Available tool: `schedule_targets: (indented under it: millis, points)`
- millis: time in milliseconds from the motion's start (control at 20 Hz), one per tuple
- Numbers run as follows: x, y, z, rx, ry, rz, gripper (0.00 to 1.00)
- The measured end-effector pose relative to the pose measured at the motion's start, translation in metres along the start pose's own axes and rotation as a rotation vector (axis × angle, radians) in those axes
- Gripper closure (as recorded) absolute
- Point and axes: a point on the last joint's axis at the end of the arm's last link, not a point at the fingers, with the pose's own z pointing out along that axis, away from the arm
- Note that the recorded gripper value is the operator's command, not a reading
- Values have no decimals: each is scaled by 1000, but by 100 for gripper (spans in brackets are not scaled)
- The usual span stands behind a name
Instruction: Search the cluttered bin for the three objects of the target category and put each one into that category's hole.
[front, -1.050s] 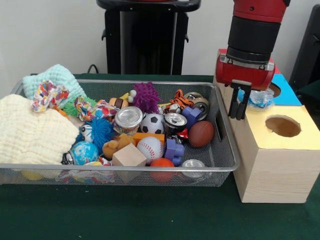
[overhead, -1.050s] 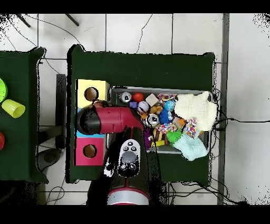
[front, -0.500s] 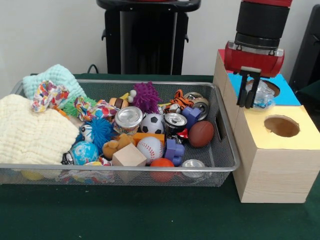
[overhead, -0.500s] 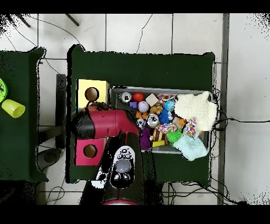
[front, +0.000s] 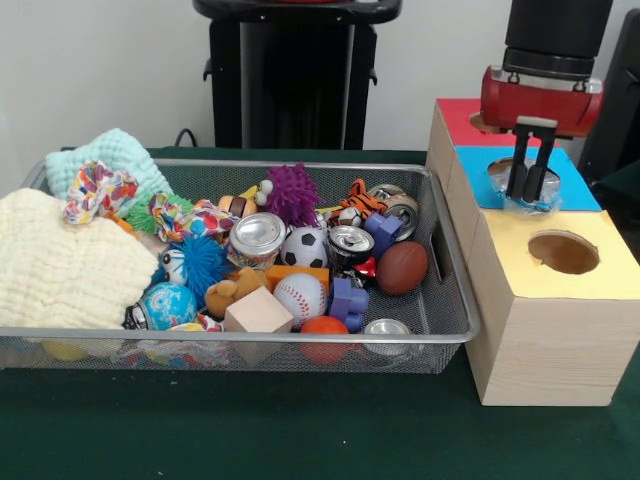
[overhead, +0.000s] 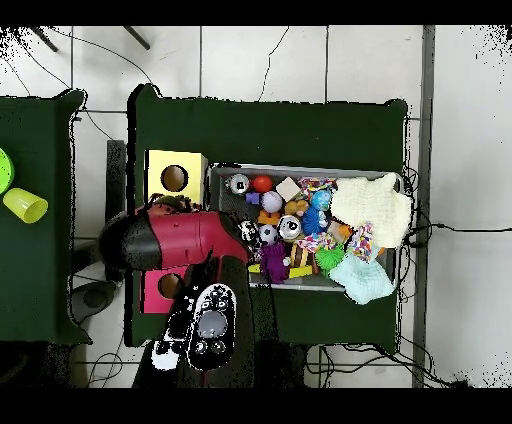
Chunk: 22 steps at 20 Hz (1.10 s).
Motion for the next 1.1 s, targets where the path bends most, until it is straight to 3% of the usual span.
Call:
schedule_targets:
  millis: [1100]
  points:
    - [3,-5,9,-2,22,10,100]
